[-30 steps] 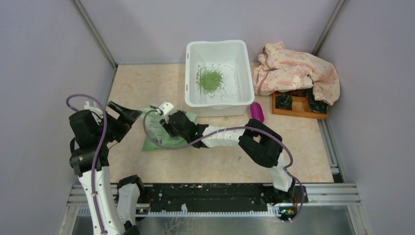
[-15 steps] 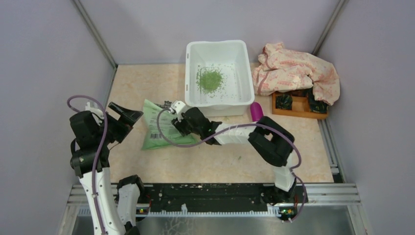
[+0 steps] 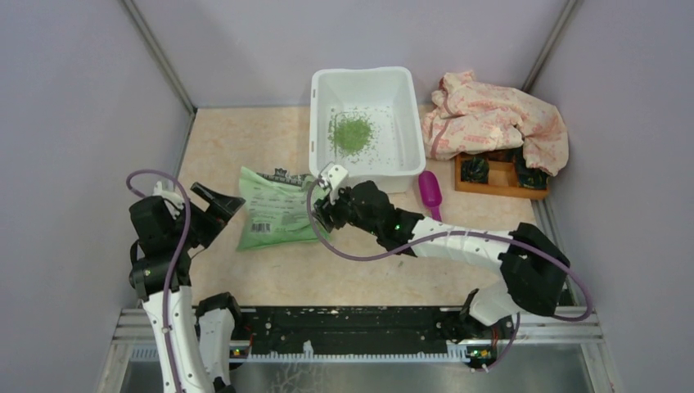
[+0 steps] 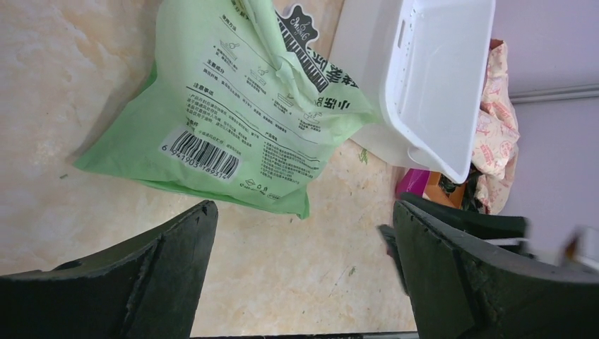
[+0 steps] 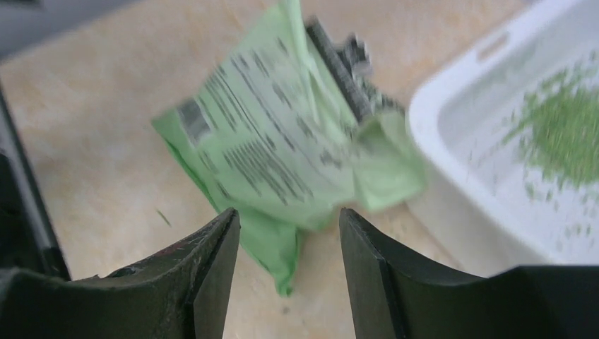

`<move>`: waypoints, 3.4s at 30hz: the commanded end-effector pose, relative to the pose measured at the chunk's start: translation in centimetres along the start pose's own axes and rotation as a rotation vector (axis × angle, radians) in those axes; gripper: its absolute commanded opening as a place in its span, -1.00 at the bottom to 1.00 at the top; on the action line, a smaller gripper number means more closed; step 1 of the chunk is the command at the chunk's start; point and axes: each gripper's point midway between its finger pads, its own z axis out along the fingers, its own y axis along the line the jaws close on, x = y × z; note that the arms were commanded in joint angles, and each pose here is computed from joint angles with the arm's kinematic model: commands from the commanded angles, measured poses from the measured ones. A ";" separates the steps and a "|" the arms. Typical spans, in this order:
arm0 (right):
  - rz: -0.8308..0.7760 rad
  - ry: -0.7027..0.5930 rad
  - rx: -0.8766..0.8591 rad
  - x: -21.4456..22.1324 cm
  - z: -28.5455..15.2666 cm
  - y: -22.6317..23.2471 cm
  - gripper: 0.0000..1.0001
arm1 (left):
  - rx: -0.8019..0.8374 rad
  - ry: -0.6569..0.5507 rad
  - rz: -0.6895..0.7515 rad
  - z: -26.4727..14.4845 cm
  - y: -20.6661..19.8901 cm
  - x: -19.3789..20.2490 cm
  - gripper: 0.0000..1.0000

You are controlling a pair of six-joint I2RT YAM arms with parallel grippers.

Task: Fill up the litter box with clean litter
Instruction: Move the cat litter bag to the center of the board, then move the litter box to the center of the board.

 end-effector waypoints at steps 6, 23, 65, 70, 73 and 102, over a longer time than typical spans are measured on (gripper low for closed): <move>0.017 0.304 0.290 12.6 0.5 -6.1 0.11 | -0.078 0.067 -0.054 2.0 4.7 3.9 0.31; 0.037 0.245 0.212 13.6 6.1 -6.1 0.17 | -0.338 0.268 -0.412 8.0 13.3 11.8 -1.00; 0.022 0.193 -0.235 9.2 17.5 3.8 0.29 | -0.639 0.252 -0.274 29.6 14.4 -5.0 -1.00; 0.027 0.114 -0.176 3.2 12.2 0.8 0.30 | -0.491 0.326 -0.254 31.1 11.3 -5.0 -1.00; 0.024 0.048 -0.084 -1.9 8.0 -2.3 0.31 | -0.445 0.271 -0.231 28.8 9.7 -5.8 -1.00; 0.470 0.227 0.689 5.9 -6.5 -35.7 0.46 | 0.050 0.197 0.022 10.3 -1.7 -2.5 0.02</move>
